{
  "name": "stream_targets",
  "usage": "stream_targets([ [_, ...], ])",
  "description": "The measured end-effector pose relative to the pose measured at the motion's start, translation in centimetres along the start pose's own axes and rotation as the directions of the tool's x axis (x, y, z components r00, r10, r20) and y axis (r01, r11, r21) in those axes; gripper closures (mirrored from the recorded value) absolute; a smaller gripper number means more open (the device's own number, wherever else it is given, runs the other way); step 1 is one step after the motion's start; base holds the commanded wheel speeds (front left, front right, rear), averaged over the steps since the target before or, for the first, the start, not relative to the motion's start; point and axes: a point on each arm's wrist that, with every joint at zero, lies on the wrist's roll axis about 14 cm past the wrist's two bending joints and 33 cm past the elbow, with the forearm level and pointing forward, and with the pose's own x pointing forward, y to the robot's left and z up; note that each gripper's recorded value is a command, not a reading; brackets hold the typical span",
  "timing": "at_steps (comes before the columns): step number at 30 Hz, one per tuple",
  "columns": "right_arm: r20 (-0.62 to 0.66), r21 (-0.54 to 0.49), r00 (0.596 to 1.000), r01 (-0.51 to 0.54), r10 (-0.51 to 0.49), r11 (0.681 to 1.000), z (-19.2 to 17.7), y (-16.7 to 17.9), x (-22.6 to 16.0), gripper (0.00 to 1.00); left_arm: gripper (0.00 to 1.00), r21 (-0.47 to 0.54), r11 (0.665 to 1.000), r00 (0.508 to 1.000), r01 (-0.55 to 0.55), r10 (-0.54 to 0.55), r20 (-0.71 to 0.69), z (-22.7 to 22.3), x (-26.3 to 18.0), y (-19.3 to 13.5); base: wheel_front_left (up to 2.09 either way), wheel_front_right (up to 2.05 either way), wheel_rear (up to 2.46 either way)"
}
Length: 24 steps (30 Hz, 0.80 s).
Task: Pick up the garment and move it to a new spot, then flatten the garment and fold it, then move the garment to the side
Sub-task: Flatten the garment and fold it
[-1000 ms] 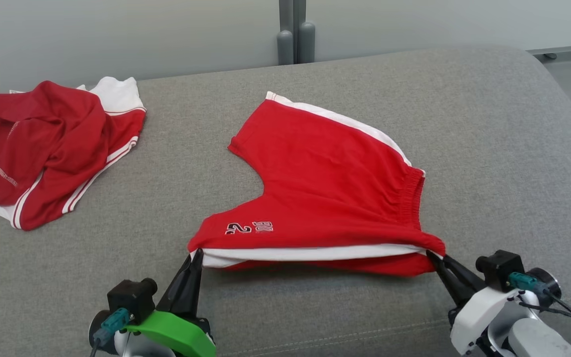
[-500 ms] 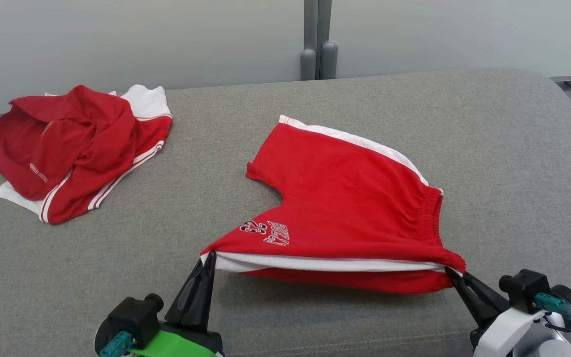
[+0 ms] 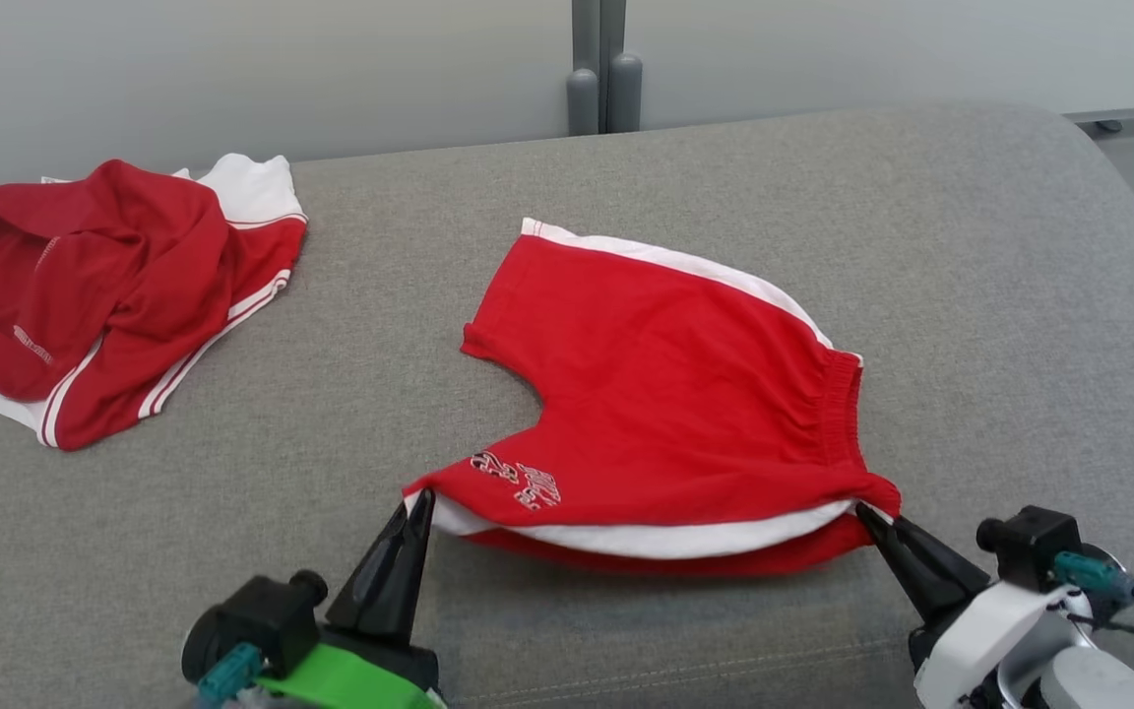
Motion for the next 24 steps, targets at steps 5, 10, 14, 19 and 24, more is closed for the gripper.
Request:
stream_targets([
  [5,0.007,0.083,1.000,0.020,-0.021,0.996,1.3,-1.0,2.0,1.00,1.00,0.087,0.994,0.998,0.066,-0.066,0.003,1.5,4.2,0.1,0.00,0.00,0.00],
  [10,0.009,0.168,0.998,0.058,-0.060,0.984,2.6,-3.0,4.0,1.00,1.00,0.134,0.986,0.994,0.101,-0.096,-0.043,1.5,8.5,0.2,0.00,0.00,0.00],
  [14,-0.006,0.226,0.996,0.084,-0.085,0.970,3.2,-4.4,5.6,1.00,1.00,0.160,0.980,0.991,0.120,-0.110,-0.070,1.6,12.2,0.5,0.00,0.00,0.00],
  [19,-0.052,0.272,0.993,0.118,-0.108,0.955,2.8,-5.8,7.0,1.00,1.00,0.192,0.969,0.983,0.153,-0.131,-0.127,0.4,16.3,0.3,0.00,0.00,0.00],
  [24,-0.065,0.317,0.989,0.143,-0.129,0.937,2.7,-6.7,8.2,1.00,1.00,0.222,0.958,0.972,0.181,-0.140,-0.189,-1.4,19.1,0.4,0.00,0.00,0.00],
])
